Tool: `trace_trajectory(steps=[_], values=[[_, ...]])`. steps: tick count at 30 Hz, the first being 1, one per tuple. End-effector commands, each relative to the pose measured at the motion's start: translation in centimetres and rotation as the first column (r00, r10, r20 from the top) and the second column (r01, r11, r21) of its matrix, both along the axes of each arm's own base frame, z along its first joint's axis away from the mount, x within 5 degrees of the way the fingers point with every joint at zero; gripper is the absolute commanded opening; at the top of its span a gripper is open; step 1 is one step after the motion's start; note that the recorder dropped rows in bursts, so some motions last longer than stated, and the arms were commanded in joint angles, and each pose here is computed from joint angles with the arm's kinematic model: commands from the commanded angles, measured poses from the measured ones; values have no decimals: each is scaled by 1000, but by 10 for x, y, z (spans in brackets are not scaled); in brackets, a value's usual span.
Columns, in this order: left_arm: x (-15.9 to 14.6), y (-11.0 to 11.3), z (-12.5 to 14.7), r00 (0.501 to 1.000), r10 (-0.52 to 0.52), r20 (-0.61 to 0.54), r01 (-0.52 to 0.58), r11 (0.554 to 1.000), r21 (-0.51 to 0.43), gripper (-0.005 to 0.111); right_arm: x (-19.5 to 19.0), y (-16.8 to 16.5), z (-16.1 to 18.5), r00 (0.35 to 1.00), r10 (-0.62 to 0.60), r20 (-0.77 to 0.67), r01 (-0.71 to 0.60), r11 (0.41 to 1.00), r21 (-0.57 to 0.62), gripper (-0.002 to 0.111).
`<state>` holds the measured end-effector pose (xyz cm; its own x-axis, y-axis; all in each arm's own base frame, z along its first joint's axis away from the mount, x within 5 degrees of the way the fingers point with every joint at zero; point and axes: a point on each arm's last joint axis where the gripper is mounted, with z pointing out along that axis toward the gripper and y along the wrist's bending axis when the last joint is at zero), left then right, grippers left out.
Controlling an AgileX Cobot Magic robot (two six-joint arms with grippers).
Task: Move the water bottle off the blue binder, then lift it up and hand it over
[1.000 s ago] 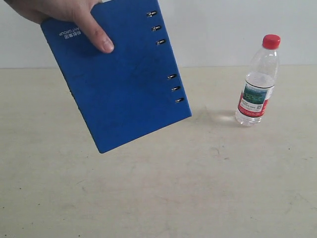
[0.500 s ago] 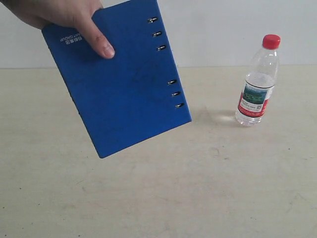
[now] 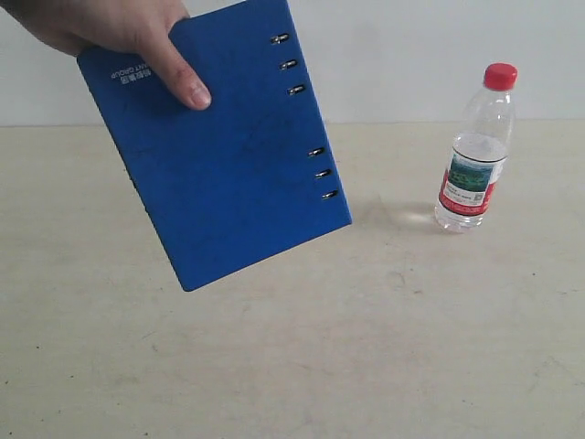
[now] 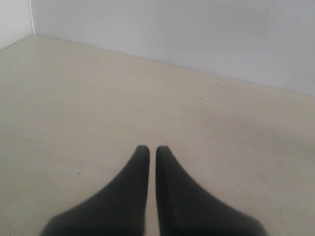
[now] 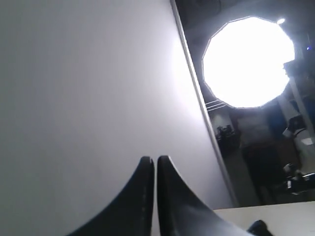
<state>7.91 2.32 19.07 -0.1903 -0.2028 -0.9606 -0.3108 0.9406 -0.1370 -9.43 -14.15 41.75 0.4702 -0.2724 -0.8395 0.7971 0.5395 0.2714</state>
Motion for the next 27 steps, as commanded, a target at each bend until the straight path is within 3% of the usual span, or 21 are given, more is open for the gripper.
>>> trace_trajectory(steps=[1,5,14,17,22,27], values=[[0,-2,0,1000,-23,15,24,1000,-11,5,-13,-36,14,977,176,125,-190,975,114,0],[0,-2,0,1000,-23,15,24,1000,-11,5,0,-59,16,871,449,198,-487,841,234,0],[0,-2,0,1000,-23,15,24,1000,-11,5,18,-55,14,899,413,142,-433,885,168,0],[0,-2,0,1000,-23,15,24,1000,-11,5,25,-49,10,873,473,121,-488,850,197,0],[0,-2,0,1000,-23,15,24,1000,-11,5,39,-34,0,745,660,99,-653,690,311,0],[0,-2,0,1000,-23,15,24,1000,-11,5,57,-18,-12,742,670,5,-639,706,307,0]])
